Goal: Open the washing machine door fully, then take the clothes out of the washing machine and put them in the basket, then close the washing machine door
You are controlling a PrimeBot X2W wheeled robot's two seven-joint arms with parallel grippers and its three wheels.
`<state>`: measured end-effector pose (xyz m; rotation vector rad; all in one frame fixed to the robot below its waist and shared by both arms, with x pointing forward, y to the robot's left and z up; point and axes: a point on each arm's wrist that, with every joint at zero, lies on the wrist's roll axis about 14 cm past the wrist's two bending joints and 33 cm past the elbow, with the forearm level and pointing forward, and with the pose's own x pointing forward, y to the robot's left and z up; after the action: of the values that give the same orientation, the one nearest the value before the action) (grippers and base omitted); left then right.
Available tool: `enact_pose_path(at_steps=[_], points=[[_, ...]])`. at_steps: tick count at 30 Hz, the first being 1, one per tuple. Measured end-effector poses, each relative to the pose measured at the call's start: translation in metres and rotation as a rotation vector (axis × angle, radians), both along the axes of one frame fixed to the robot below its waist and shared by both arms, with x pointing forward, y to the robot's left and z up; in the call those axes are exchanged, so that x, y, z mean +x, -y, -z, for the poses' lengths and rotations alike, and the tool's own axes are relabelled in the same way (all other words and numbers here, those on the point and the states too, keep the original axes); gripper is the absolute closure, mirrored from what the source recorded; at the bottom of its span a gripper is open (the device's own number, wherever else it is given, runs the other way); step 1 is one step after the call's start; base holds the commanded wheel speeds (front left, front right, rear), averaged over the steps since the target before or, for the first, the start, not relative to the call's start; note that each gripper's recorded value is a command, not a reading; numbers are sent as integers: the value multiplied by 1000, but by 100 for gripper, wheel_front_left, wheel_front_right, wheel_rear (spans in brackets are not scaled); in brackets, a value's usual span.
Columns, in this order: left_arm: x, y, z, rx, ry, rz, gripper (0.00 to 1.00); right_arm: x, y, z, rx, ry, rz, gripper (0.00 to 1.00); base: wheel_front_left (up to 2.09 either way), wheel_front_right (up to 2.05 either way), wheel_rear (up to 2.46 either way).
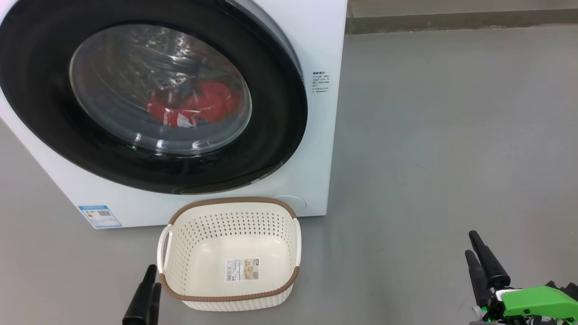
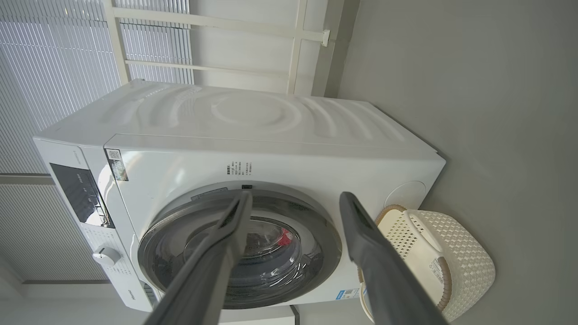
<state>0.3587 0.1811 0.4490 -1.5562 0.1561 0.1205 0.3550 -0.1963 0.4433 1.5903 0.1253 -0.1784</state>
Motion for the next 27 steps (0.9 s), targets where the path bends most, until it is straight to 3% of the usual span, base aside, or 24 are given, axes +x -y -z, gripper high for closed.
enact_pose_path(at_steps=[10, 27], points=[[1, -2, -2, 105, 6, 6, 0, 1, -1, 0, -100, -7, -17, 0, 0, 0, 0], [4, 4, -15, 383, 44, 56, 0, -1, -5, -3, -343, -7, -66, 0, 0, 0, 0]])
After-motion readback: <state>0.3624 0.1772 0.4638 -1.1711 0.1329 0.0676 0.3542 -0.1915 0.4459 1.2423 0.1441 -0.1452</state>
